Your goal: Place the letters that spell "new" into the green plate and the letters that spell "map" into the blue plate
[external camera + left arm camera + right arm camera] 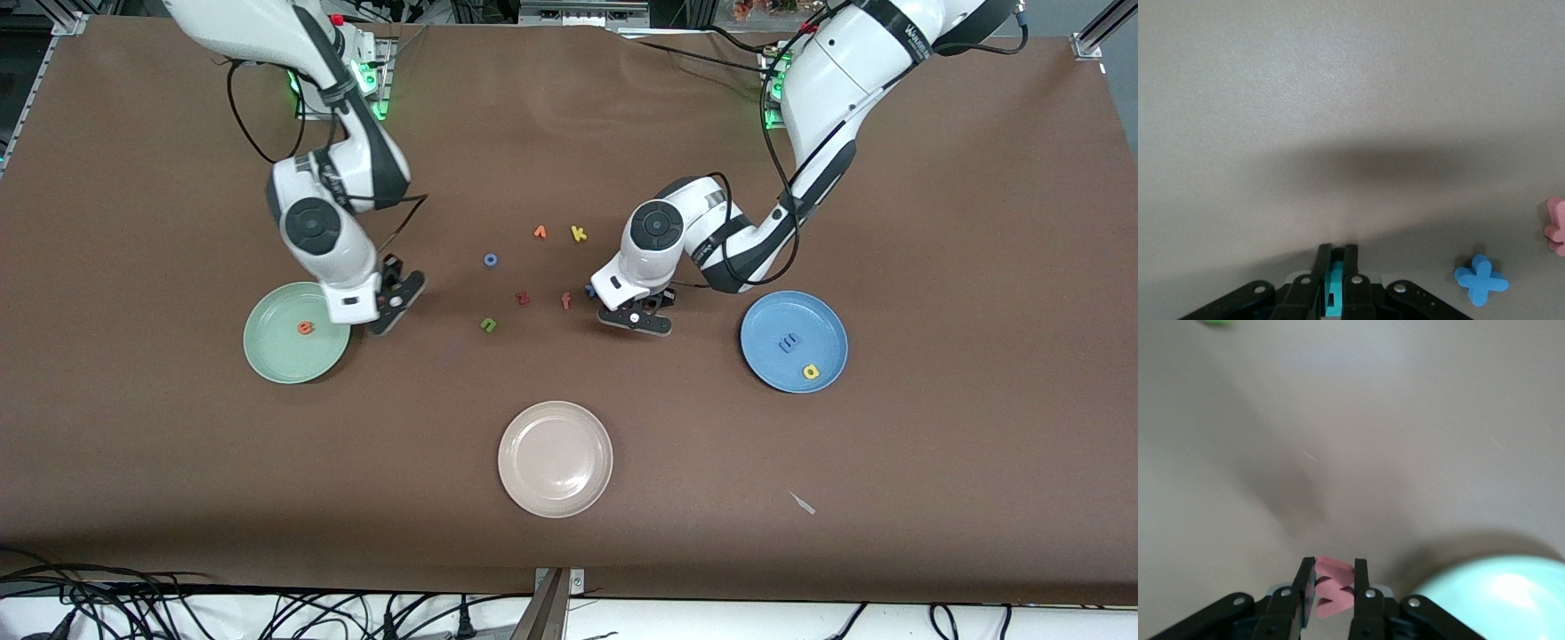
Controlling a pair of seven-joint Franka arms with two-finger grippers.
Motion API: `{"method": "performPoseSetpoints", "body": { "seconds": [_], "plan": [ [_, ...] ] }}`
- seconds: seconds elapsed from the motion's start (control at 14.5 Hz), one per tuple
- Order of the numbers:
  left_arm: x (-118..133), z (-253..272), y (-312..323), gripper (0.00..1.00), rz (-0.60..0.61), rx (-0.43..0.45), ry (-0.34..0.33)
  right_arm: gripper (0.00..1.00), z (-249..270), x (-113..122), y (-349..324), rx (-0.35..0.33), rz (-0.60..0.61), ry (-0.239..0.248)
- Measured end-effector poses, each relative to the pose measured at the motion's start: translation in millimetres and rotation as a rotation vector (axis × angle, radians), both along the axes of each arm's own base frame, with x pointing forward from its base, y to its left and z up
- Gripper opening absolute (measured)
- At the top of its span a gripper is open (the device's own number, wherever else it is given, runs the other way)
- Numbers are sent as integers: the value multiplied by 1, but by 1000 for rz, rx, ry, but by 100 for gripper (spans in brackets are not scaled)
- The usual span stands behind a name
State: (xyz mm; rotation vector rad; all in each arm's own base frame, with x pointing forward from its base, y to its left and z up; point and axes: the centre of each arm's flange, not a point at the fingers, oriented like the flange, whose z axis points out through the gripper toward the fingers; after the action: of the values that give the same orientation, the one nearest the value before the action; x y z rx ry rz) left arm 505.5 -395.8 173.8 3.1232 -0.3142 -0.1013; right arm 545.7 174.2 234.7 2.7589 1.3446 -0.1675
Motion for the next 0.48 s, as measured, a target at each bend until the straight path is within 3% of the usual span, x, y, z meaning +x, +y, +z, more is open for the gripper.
{"method": "performPoseSetpoints", "body": {
  "seconds": [0.48],
  "plan": [
    [9, 9, 15, 11, 12, 70, 30, 27, -2, 25, -117, 21, -270, 3]
  ]
}}
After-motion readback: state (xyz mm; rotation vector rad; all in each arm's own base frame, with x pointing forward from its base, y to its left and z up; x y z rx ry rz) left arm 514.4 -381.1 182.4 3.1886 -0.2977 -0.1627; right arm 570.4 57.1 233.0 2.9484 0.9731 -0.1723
